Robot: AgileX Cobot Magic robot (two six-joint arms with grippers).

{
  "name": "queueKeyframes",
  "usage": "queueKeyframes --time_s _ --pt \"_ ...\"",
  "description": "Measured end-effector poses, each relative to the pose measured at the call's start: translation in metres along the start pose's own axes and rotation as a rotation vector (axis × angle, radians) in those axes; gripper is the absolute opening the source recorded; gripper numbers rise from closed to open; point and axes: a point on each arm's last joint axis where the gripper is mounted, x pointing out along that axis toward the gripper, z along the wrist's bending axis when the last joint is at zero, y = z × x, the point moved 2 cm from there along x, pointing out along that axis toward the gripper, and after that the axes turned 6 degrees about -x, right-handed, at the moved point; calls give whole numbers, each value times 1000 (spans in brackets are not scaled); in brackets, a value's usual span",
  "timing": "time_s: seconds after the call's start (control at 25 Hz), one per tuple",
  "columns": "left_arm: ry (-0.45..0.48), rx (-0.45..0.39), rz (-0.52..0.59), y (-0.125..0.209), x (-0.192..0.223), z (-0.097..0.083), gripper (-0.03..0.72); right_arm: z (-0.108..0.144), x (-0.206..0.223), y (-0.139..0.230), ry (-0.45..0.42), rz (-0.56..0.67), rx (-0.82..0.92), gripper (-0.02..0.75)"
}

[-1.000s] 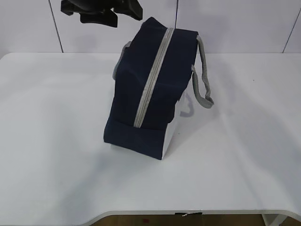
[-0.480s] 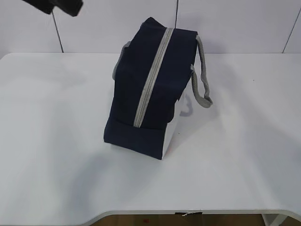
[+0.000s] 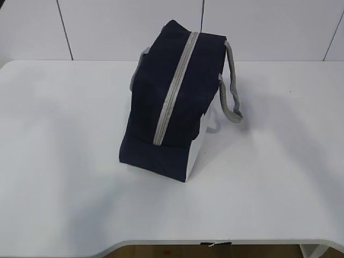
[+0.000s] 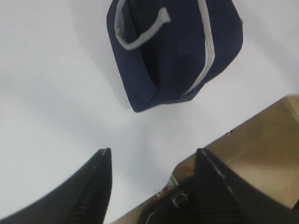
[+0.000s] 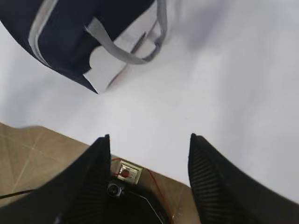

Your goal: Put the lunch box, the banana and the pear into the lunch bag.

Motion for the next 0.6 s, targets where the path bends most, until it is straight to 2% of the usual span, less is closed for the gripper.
queueKeyframes --time_s 0.36,0.52,0.6 --pt "-37 -9 98 113 -8 20 415 22 -15 94 48 2 11 430" --pt "-83 10 71 160 -9 34 414 26 -10 129 69 11 23 431" --pt "-99 23 21 177 -10 39 413 28 -6 145 77 18 27 431"
